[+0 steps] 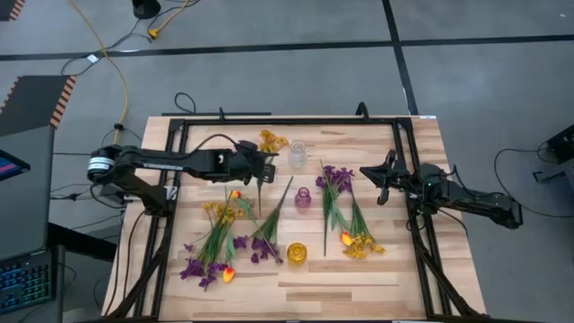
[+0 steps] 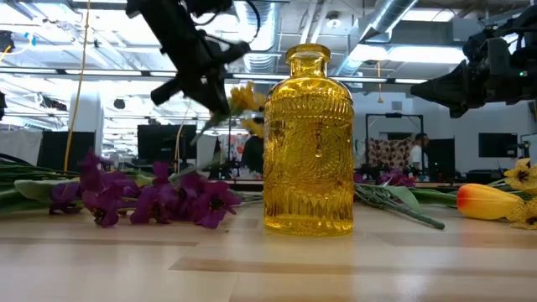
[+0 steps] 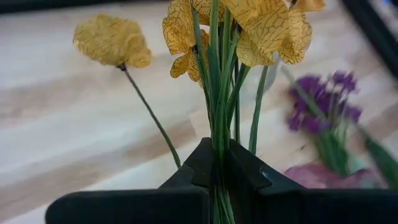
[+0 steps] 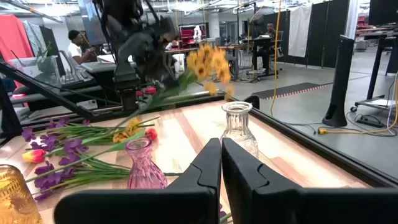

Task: Sort flowers into vase by color
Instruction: Put the middle yellow flowers into the transparent vase

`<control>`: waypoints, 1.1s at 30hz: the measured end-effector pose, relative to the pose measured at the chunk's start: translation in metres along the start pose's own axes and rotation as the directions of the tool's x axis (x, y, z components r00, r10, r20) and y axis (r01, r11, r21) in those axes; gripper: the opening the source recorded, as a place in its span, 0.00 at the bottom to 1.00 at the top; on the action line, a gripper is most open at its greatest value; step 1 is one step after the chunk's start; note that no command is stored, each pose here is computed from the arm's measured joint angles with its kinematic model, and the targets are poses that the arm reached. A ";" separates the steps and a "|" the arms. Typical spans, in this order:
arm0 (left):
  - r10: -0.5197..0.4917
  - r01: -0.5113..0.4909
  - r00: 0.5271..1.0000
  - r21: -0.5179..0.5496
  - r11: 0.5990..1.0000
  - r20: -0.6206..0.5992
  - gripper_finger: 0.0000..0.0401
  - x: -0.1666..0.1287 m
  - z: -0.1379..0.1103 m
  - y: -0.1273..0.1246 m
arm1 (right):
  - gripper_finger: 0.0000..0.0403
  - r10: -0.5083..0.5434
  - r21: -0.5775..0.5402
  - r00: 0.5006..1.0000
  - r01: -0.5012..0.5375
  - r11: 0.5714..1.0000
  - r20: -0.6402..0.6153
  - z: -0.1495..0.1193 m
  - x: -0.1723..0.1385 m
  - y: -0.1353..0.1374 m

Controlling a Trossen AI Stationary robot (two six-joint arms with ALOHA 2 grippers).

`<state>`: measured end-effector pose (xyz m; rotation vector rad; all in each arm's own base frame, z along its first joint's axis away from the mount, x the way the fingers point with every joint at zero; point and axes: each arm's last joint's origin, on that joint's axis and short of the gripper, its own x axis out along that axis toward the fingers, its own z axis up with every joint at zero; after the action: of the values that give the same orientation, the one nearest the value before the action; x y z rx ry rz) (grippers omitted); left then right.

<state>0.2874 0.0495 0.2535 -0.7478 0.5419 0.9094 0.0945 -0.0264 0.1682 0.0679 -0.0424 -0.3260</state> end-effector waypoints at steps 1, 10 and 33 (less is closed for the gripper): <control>-0.002 0.002 1.000 0.000 1.000 0.021 0.02 -0.004 0.003 0.001 | 0.11 0.000 0.000 1.000 0.000 1.000 0.000 0.000 0.000 0.000; -0.047 0.025 0.965 0.086 0.996 0.259 0.02 -0.036 0.026 0.001 | 0.11 0.000 0.000 1.000 0.000 1.000 0.000 0.000 0.000 0.000; -0.506 0.134 0.569 0.535 0.834 0.648 0.02 -0.049 0.057 -0.034 | 0.11 0.000 0.000 1.000 0.000 1.000 0.000 0.000 0.000 0.000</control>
<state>0.2970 0.0555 0.3355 0.0180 -0.1929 0.6264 0.0945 -0.0264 0.1681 0.0675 -0.0419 -0.3264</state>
